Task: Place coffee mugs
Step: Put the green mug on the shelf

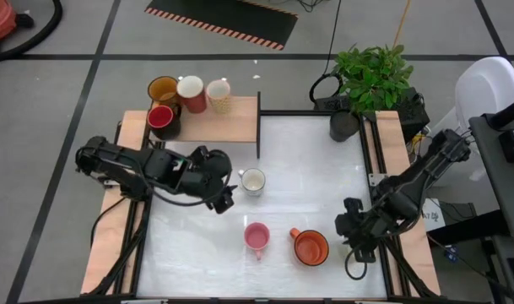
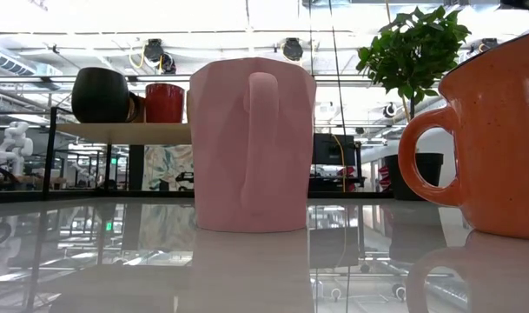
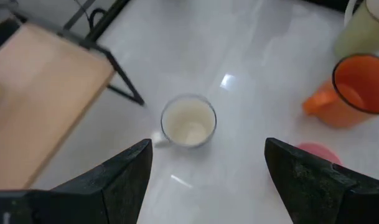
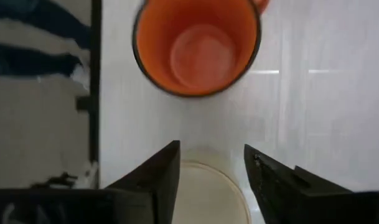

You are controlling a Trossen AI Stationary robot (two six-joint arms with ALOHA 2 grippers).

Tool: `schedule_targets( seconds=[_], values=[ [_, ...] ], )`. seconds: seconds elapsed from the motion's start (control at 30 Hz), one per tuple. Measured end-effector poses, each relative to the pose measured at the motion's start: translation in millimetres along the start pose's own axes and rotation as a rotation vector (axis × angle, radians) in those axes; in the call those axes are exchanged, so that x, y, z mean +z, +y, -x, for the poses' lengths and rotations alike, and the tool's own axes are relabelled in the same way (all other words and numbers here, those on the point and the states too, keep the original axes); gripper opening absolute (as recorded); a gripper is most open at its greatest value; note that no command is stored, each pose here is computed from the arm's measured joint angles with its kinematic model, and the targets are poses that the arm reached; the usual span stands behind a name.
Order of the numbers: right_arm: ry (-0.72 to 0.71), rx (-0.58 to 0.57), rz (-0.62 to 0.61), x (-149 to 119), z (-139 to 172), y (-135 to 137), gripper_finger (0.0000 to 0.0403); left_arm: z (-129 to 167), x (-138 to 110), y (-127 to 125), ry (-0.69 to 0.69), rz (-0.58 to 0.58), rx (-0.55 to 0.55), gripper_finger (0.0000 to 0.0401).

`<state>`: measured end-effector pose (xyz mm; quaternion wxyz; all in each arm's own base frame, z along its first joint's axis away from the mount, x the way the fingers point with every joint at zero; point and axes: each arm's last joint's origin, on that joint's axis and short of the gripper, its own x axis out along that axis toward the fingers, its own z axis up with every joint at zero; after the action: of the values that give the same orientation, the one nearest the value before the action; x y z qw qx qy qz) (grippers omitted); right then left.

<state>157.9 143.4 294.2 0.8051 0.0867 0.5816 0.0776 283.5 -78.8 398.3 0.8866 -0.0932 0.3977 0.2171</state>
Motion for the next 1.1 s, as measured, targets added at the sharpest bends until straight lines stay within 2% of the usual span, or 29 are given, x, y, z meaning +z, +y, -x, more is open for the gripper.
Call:
schedule_targets(
  seconds=[0.17, 0.43, 0.53, 0.67, 0.87, 1.1],
  values=[
    [0.125, 0.004, 0.052, -21, -19, -8, 0.0173, 8, -15, -7, 0.044, 0.031, 0.028, 0.0314],
    [0.235, -0.059, 0.068, -38, -35, -19, 0.0161, 19, -30, -17, 0.047, 0.081, 0.043, 0.0314],
    [0.288, -0.041, 0.061, -45, -44, -23, 0.0153, 22, -33, -20, 0.03, 0.099, 0.048, 0.0314],
    [0.367, -0.012, 0.03, -54, -56, -28, 0.0121, 24, -35, -21, 0.016, 0.122, 0.054, 0.0314],
    [0.376, -0.022, -0.009, -55, -56, -29, 0.0018, 26, -39, -21, 0.037, 0.109, 0.074, 0.0314],
    [0.347, -0.014, -0.113, -35, -36, -29, 0.0009, 28, -43, -18, 0.062, 0.075, 0.105, 0.0314]
  ],
)
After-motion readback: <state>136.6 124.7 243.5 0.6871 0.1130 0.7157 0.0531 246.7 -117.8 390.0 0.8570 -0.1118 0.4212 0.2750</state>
